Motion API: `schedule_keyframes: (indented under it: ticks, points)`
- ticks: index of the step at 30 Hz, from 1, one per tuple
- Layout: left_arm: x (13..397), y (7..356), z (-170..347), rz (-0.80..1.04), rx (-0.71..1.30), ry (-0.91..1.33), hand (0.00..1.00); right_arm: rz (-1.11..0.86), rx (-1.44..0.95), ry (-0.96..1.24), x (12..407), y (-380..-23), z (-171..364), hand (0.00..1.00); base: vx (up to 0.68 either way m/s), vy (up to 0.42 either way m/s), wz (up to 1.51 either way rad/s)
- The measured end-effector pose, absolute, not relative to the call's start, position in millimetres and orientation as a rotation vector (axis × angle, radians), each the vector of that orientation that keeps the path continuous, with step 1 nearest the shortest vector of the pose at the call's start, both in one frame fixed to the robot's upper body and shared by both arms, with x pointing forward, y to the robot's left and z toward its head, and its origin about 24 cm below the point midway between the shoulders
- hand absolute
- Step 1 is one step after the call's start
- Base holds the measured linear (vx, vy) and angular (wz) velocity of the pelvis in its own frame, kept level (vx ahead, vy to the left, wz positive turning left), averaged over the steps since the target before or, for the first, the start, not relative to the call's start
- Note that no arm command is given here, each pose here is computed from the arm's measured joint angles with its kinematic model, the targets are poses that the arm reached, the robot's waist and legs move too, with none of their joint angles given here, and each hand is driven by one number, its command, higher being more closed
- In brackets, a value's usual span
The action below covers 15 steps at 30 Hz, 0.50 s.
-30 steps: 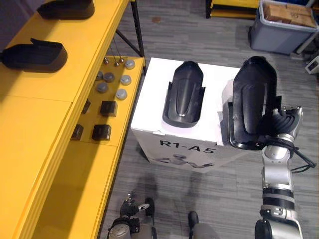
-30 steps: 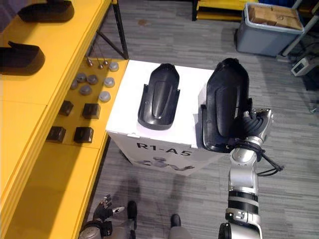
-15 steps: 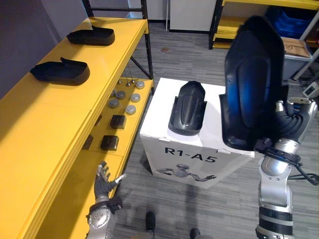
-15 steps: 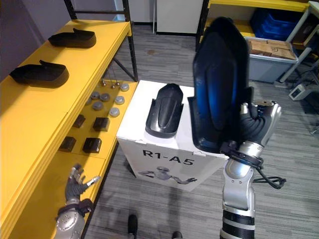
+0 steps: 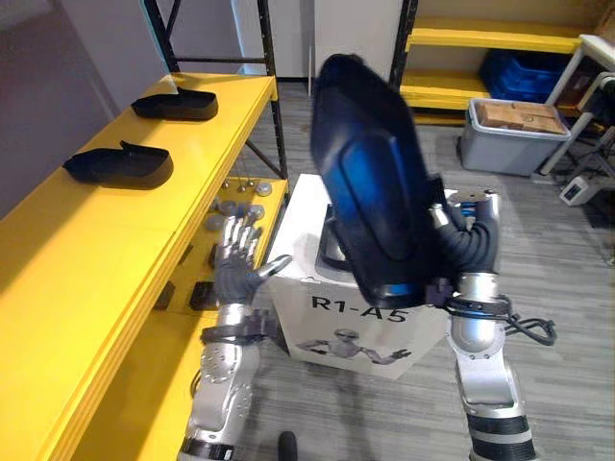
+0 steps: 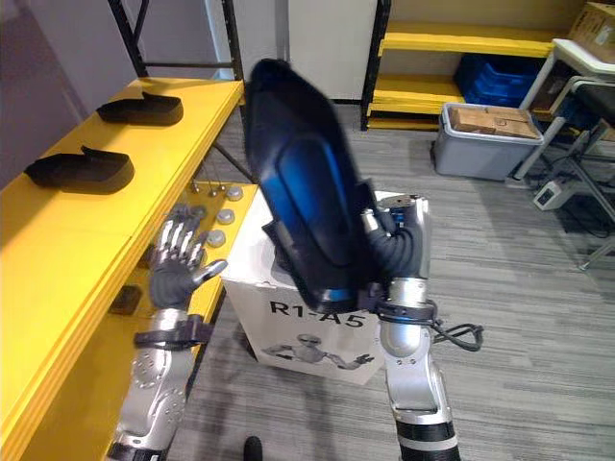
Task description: Walk over and take plastic housings, then place them on the shelf
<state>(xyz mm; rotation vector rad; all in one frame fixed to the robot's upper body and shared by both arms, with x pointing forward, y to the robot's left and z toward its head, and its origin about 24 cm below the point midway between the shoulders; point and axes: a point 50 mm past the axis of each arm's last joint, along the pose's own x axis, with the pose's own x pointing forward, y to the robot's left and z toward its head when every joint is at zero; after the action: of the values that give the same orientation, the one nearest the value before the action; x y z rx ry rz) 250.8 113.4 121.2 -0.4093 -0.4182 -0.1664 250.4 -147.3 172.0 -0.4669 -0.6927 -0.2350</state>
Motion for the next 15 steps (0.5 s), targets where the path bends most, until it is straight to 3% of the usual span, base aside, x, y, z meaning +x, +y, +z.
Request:
schedule_keyframes:
  ticks: [8, 15]
  points:
    - [254, 87, 119, -0.344, -0.572, -0.349, 0.0, -0.152, -0.463, -0.694, 250, -131, 169, 1.0, -0.02, -0.001, -0.05]
    - [254, 77, 108, -0.388, -0.617, -0.273, 0.0, -0.122, -0.479, -0.693, 250, -124, 166, 1.0, -0.01, -0.007, -0.04]
